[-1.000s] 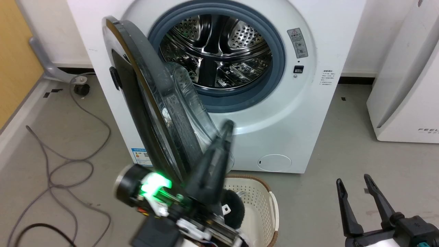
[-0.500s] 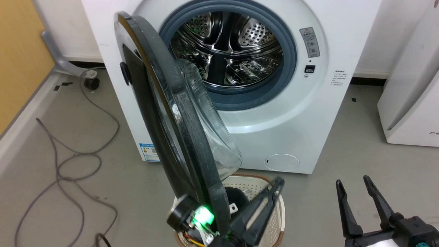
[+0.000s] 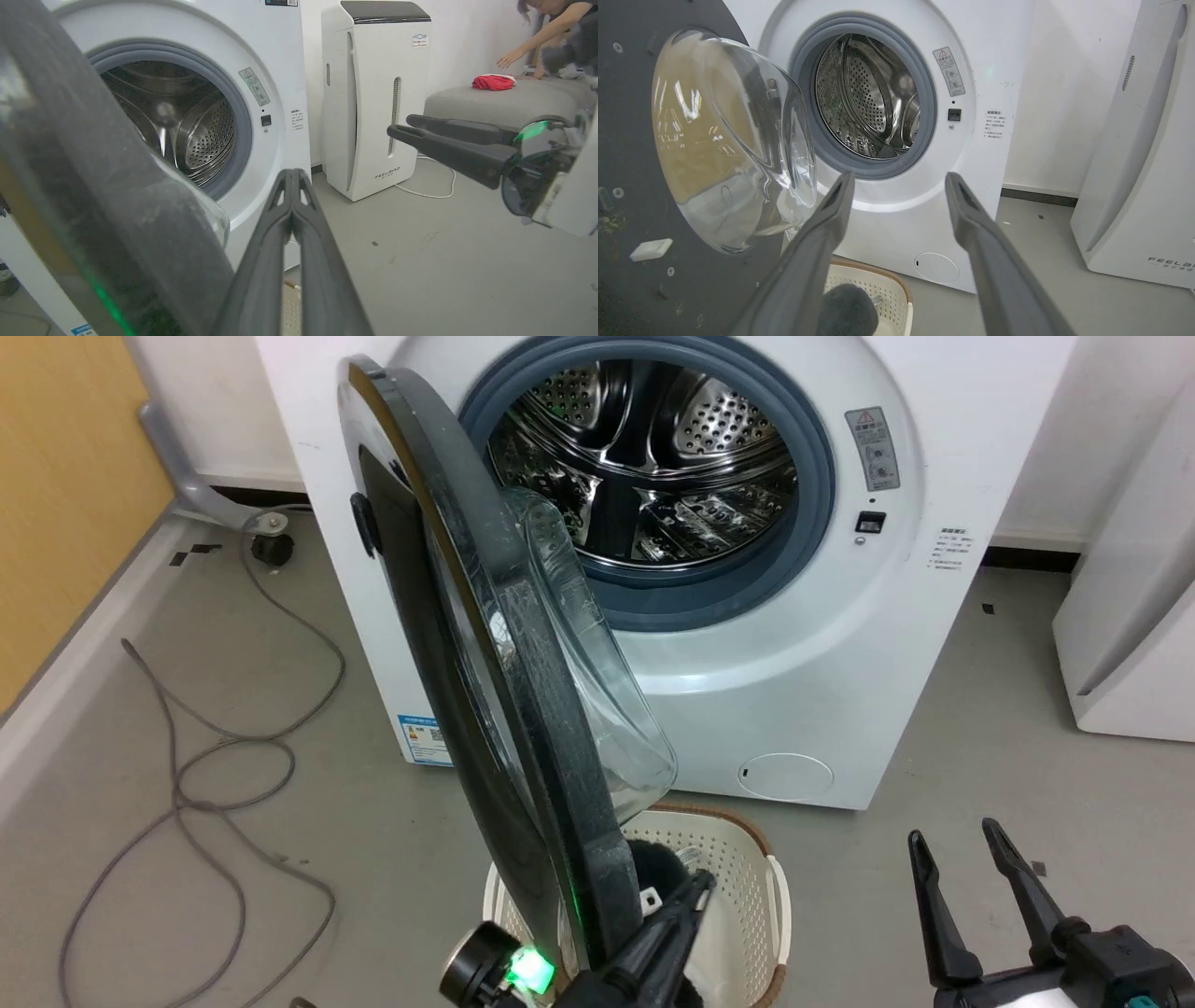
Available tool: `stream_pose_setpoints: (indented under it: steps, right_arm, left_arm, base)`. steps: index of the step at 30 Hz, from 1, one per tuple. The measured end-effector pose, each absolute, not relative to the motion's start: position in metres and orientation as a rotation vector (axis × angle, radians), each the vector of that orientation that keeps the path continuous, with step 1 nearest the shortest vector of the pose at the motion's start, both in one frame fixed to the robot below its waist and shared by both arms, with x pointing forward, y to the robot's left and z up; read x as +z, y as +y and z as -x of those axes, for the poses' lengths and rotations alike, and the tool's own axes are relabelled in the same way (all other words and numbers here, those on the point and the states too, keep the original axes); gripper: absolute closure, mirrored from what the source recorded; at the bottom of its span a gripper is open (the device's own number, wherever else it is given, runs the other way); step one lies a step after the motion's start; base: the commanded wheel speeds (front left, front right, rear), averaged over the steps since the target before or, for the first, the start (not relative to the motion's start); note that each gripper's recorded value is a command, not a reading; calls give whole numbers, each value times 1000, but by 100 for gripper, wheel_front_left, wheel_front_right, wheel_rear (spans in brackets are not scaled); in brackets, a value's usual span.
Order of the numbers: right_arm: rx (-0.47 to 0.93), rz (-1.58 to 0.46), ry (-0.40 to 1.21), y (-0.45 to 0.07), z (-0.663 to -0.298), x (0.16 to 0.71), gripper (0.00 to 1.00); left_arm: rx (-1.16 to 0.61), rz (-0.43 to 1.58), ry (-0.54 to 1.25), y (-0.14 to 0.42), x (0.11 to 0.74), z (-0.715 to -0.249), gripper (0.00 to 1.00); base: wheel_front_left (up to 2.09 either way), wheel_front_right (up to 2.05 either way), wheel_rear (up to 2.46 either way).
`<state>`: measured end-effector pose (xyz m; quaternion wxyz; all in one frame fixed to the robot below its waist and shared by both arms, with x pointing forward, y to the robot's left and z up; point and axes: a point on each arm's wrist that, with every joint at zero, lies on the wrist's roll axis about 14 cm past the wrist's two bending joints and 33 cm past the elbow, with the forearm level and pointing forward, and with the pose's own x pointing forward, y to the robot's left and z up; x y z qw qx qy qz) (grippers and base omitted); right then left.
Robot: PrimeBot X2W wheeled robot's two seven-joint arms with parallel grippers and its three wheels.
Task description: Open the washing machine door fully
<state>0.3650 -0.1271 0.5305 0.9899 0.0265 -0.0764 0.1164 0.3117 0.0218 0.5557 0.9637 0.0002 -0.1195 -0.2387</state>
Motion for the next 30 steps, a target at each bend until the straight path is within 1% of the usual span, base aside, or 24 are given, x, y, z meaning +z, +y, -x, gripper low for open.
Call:
stream_pose_setpoints:
  steps: [8, 18, 19, 24, 30]
  right_arm:
    - [265, -57, -147, -117, -369, 529, 0]
    - [365, -67, -144, -83, -376, 529, 0]
    - [402, -75, -143, -70, -379, 530, 0]
    - [466, -80, -140, -48, -382, 530, 0]
    - [538, -92, -134, -22, -386, 529, 0]
  left_arm:
    - [-410, -14, -186, 42, 538, -317, 100]
    - [-334, -21, -188, 64, 539, -310, 100]
    - [-291, -20, -184, 75, 538, -306, 100]
    - [-204, -20, -179, 98, 536, -299, 100]
    - [-54, -29, -173, 138, 535, -288, 100]
  base:
    - [0, 0, 0]
    - [0, 0, 0]
    - [0, 0, 0]
    - [0, 0, 0]
    - [0, 0, 0]
